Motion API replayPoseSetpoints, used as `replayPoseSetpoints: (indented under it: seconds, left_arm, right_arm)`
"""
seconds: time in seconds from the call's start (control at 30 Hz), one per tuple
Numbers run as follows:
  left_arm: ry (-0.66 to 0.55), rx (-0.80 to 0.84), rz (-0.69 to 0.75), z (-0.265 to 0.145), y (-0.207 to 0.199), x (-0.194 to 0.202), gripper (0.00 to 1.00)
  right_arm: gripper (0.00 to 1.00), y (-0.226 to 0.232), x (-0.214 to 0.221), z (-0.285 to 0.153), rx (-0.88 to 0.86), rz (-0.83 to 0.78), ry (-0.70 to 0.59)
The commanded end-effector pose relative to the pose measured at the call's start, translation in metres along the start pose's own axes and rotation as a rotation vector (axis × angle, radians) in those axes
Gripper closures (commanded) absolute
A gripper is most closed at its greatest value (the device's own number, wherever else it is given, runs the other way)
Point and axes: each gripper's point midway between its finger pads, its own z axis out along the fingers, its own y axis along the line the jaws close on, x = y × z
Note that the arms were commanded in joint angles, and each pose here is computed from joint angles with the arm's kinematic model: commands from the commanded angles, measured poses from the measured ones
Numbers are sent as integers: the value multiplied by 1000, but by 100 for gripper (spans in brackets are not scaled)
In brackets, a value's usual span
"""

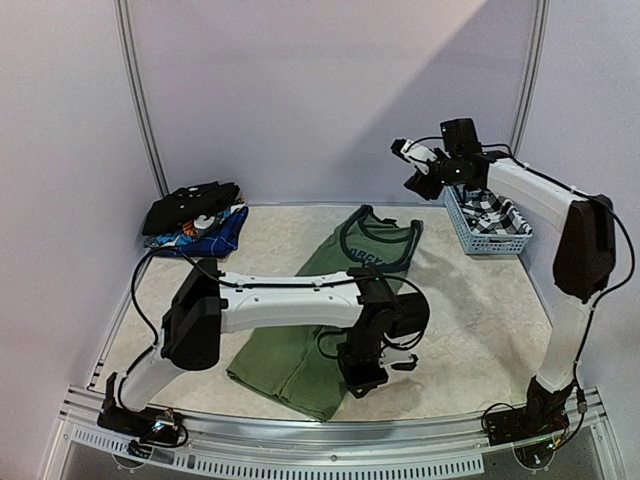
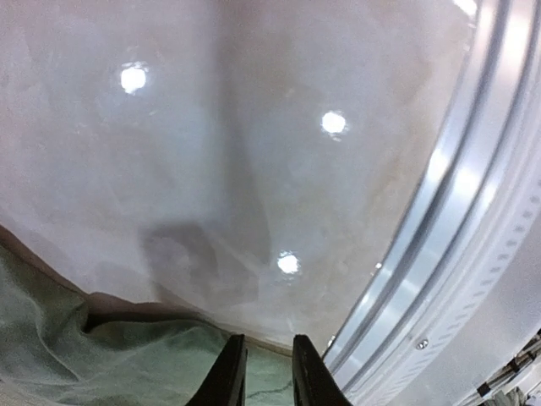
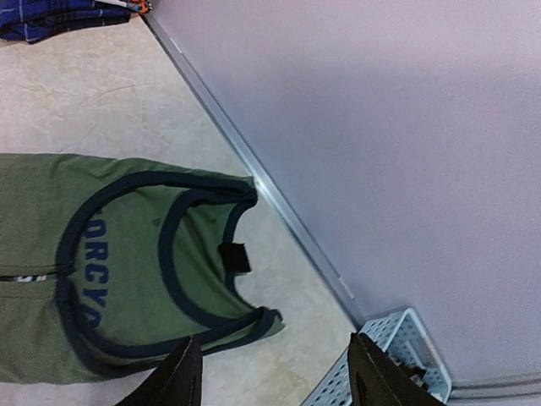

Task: Fold and stack the mixed laundry pile
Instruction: Rotate the rectangle-folded tank top at the center of the board.

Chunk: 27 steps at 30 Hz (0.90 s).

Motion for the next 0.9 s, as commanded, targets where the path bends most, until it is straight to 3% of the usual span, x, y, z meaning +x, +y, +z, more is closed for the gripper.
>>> replayPoseSetpoints:
  seconds: [0.0, 0.1, 0.2, 0.3, 0.4, 0.5, 0.63, 0.87]
  left_arm:
    - [-144, 93, 106, -64, -23, -6, 78]
    - [-311, 25, 1, -116, 21, -18, 75]
    - [-543, -22, -281, -179, 110, -25, 71]
    - [-855, 19, -564, -242, 209, -22, 67]
    - [-1043, 32, -730, -269, 286, -11, 64]
    - [-1078, -28, -806, -269, 344, -1, 63]
    - [-1068, 28, -880, -232, 402, -7, 63]
    - [-1077, 118, -896, -170, 454, -32, 59]
  right_arm:
    - [40, 51, 51, -20, -139, 270, 135]
    - [38, 59, 74, -31, -165, 417, 188]
    - [38, 61, 90, -34, -194, 572, 214]
    - [37, 63, 104, -34, -237, 697, 224]
    - [37, 65, 114, -30, -261, 776, 241]
    - [36, 72, 117, -26, -292, 820, 253]
    - [36, 83, 121, -22, -335, 855, 260]
    - [36, 102, 135, -15, -389, 894, 306]
